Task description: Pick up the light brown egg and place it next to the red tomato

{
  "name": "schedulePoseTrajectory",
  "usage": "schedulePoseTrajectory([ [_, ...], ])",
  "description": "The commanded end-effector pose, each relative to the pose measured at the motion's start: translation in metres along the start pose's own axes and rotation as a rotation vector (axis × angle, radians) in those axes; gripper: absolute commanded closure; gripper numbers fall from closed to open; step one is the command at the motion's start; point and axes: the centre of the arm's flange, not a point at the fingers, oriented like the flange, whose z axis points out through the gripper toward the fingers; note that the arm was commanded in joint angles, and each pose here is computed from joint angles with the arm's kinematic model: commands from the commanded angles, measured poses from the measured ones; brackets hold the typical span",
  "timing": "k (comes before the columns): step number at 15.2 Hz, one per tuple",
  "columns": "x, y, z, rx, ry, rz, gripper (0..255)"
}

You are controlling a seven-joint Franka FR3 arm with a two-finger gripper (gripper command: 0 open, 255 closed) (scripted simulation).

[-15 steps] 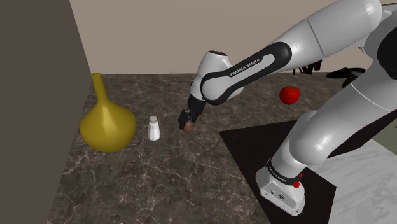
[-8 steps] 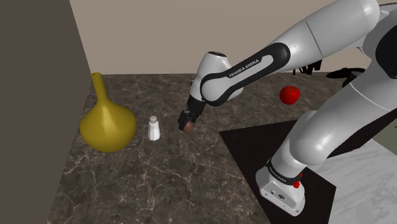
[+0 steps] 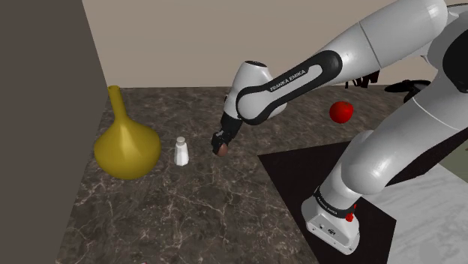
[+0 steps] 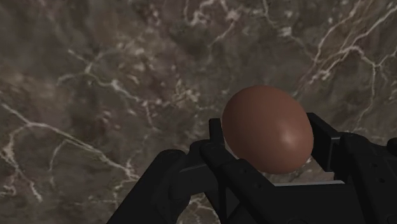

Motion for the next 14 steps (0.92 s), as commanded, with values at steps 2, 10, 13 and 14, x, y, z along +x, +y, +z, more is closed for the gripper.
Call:
schedulePoseTrajectory([
  [2, 0.000, 0.000, 0.000, 0.000, 0.000, 0.000, 255],
  [10, 0.005, -0.008, -0.041, 0.000, 0.000, 0.000, 255],
  [13, 0.007, -0.011, -0.057, 0.000, 0.000, 0.000, 255],
  [14, 0.008, -0.012, -0.062, 0.000, 0.000, 0.000, 255],
])
